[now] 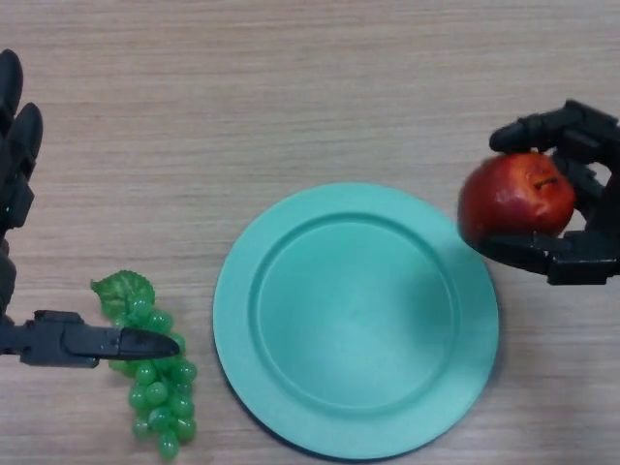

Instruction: Pick up the red apple and place it on the plate

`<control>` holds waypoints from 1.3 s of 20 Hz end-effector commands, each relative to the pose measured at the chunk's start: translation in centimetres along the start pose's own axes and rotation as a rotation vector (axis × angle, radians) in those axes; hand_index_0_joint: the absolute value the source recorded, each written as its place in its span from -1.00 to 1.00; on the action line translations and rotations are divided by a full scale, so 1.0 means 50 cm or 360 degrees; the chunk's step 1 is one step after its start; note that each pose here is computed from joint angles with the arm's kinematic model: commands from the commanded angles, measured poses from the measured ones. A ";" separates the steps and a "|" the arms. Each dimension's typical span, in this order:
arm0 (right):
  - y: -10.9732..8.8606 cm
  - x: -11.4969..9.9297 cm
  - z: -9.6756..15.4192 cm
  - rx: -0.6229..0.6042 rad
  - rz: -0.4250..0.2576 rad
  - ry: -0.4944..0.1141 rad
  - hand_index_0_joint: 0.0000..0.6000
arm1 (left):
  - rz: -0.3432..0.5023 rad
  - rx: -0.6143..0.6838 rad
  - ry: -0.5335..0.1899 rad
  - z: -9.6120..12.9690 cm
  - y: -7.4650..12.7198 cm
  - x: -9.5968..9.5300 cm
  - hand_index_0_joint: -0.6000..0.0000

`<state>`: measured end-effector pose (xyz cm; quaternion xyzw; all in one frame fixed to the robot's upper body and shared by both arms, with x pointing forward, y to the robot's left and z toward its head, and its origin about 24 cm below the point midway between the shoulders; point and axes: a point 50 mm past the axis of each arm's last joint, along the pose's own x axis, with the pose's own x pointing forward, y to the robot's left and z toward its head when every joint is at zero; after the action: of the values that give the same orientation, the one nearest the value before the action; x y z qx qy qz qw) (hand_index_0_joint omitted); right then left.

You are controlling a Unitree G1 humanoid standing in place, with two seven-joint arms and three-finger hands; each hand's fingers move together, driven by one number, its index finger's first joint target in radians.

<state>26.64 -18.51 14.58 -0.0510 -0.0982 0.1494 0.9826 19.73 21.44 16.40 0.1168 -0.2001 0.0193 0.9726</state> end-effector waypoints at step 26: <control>0.054 -0.068 0.205 -0.0298 -0.0149 -0.0583 -1.00 | 0.0014 0.0085 -0.0314 0.070 0.011 0.010 1.00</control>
<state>21.81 -15.88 21.29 -0.0984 -0.2090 0.1071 0.9670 19.92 20.50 17.54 0.1185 -0.2249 -0.0054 0.9671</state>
